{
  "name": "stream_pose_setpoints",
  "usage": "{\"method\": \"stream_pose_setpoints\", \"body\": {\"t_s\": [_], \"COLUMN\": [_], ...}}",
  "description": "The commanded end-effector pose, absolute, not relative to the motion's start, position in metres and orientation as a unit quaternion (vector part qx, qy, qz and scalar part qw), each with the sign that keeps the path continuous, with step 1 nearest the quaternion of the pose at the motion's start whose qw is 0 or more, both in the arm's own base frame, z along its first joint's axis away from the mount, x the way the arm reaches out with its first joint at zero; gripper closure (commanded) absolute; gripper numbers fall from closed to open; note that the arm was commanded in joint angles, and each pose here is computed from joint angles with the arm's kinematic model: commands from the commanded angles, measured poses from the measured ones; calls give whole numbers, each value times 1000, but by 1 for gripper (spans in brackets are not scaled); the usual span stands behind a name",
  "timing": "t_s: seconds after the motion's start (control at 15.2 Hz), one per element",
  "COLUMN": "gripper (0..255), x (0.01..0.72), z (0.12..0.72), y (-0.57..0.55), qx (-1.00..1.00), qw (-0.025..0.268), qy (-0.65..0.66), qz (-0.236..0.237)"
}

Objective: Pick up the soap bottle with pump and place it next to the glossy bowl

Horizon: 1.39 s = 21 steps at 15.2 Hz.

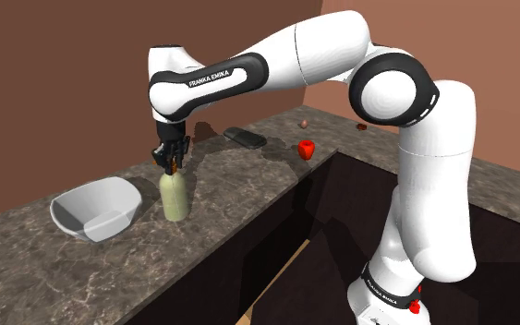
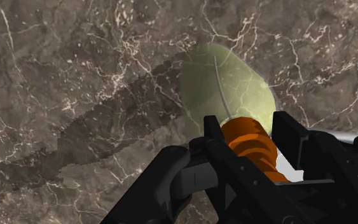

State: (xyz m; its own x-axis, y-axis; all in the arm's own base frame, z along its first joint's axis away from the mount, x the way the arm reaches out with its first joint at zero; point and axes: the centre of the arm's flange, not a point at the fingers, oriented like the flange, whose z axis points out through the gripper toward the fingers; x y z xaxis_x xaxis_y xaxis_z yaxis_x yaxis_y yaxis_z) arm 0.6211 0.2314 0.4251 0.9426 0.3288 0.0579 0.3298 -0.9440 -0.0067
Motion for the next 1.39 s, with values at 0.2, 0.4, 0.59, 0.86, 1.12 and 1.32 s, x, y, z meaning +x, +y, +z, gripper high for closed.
{"method": "stream_pose_setpoints", "body": {"t_s": [0.2, 0.4, 0.59, 0.86, 1.12, 1.32], "gripper": [0, 0, 0, 0, 0, 0], "x": [621, 621, 621, 619, 619, 619], "z": [425, 425, 438, 475, 475, 475], "y": [231, 231, 231, 230, 230, 230], "qx": [-986, -986, -986, -986, -986, -986], "qw": [8, 8, 8, 8, 8, 8], "qy": [-167, -167, -167, -167, -167, -167], "qz": [-28, -28, -28, -28, -28, -28]}}
